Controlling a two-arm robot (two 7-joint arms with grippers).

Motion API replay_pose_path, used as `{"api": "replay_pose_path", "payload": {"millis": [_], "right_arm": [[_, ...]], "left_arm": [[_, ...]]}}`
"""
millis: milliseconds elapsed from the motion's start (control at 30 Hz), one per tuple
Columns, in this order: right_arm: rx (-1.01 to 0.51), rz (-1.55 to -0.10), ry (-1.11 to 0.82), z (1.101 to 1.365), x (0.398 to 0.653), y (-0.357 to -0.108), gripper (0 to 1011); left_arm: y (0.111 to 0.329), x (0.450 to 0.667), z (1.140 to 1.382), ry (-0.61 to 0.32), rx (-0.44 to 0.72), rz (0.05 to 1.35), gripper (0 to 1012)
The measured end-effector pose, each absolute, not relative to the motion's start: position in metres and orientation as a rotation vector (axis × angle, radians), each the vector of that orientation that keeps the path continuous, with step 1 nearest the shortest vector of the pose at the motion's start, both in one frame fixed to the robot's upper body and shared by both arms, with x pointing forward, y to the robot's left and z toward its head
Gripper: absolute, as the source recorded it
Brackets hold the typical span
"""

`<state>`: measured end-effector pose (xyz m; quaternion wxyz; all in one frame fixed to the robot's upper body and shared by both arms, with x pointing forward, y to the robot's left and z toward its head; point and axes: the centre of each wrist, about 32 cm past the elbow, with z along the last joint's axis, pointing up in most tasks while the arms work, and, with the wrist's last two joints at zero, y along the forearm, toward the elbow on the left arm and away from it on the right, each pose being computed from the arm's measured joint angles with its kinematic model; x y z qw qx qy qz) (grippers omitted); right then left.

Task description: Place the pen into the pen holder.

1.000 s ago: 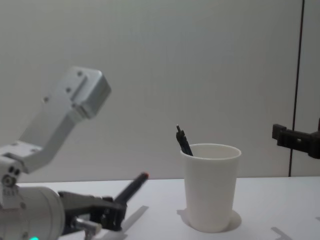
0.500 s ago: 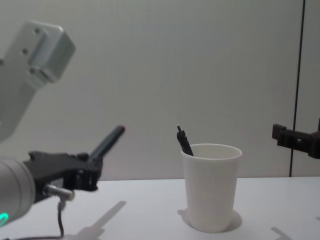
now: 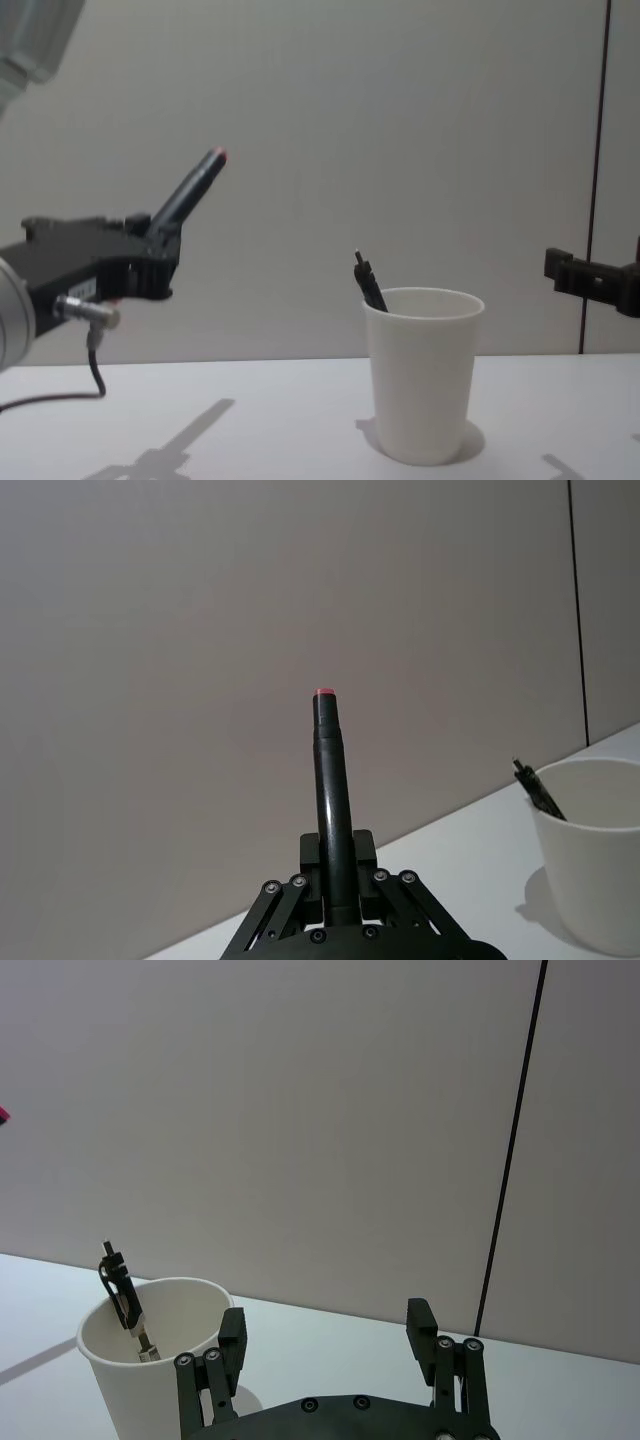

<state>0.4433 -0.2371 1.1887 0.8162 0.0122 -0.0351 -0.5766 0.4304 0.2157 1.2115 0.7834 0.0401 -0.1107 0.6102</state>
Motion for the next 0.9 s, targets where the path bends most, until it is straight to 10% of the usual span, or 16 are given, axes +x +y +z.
{"api": "replay_pose_path", "payload": {"millis": [900], "right_arm": [[0.026,-1.229,-0.075,1.189,0.443,-0.237,1001]], "left_arm": [[0.218,0.453,1.221,-0.371,-0.011,0.965,189]]}}
